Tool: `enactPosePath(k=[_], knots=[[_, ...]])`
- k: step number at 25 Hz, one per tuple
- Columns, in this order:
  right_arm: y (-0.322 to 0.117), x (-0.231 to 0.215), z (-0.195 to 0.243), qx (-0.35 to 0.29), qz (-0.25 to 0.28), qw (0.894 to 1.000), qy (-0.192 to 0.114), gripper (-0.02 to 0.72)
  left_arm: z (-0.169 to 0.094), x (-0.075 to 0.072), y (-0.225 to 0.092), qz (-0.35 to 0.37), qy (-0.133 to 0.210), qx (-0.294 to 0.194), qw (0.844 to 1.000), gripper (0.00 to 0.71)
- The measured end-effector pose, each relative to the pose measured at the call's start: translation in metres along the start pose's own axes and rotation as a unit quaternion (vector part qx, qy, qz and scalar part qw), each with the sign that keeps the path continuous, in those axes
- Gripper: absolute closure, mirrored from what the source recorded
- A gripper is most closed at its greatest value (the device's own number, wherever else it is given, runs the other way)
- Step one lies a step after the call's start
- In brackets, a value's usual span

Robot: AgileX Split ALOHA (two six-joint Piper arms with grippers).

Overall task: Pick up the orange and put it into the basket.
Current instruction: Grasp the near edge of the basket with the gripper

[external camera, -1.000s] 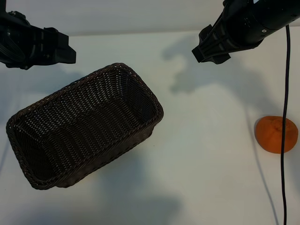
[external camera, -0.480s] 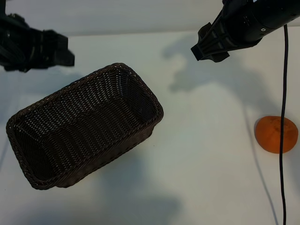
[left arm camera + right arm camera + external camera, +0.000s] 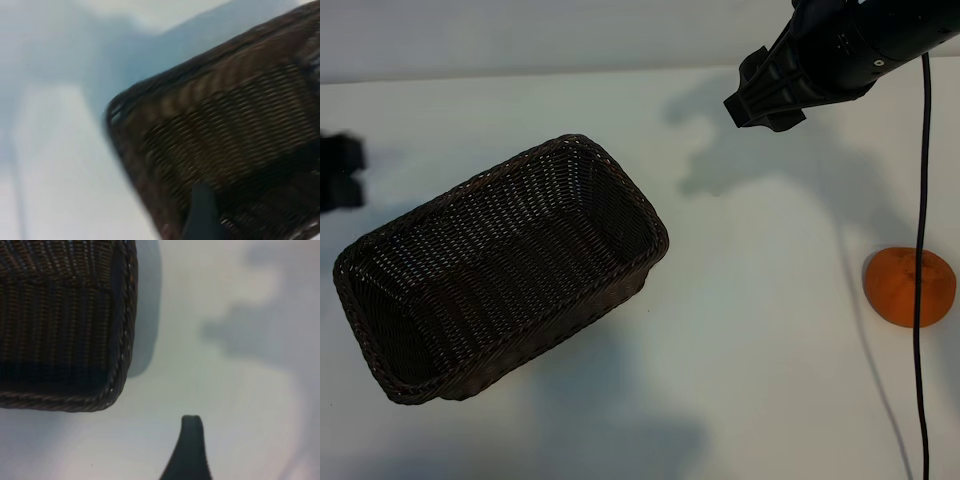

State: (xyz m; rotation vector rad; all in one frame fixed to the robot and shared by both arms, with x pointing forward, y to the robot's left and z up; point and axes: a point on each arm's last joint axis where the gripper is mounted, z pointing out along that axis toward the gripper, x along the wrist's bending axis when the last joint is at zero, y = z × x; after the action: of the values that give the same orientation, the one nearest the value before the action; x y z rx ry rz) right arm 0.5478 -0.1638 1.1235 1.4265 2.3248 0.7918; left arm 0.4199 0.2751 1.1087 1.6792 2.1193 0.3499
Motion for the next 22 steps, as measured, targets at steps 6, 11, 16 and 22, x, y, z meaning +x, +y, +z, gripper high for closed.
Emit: enactPosePath(k=[6,11,16,22], knots=[[0.0,0.0,0.0,0.0,0.0,1.0,0.0,0.108,-0.01,0.031,-0.057,-0.078,0.032,-0.029,0.996,0.122],[0.0,0.0,0.0,0.002,0.0,1.0,0.0,0.108,0.02,0.046,-0.082,-0.129,0.074,-0.01,0.989,0.122],[0.0,0.0,0.0,0.002,0.0,1.0,0.0,0.108,0.051,0.044,-0.079,-0.137,0.082,0.007,0.987,0.122],[0.0,0.0,0.0,0.002,0.0,1.0,0.0,0.108,0.088,0.036,-0.062,-0.134,0.088,0.025,0.987,0.122]])
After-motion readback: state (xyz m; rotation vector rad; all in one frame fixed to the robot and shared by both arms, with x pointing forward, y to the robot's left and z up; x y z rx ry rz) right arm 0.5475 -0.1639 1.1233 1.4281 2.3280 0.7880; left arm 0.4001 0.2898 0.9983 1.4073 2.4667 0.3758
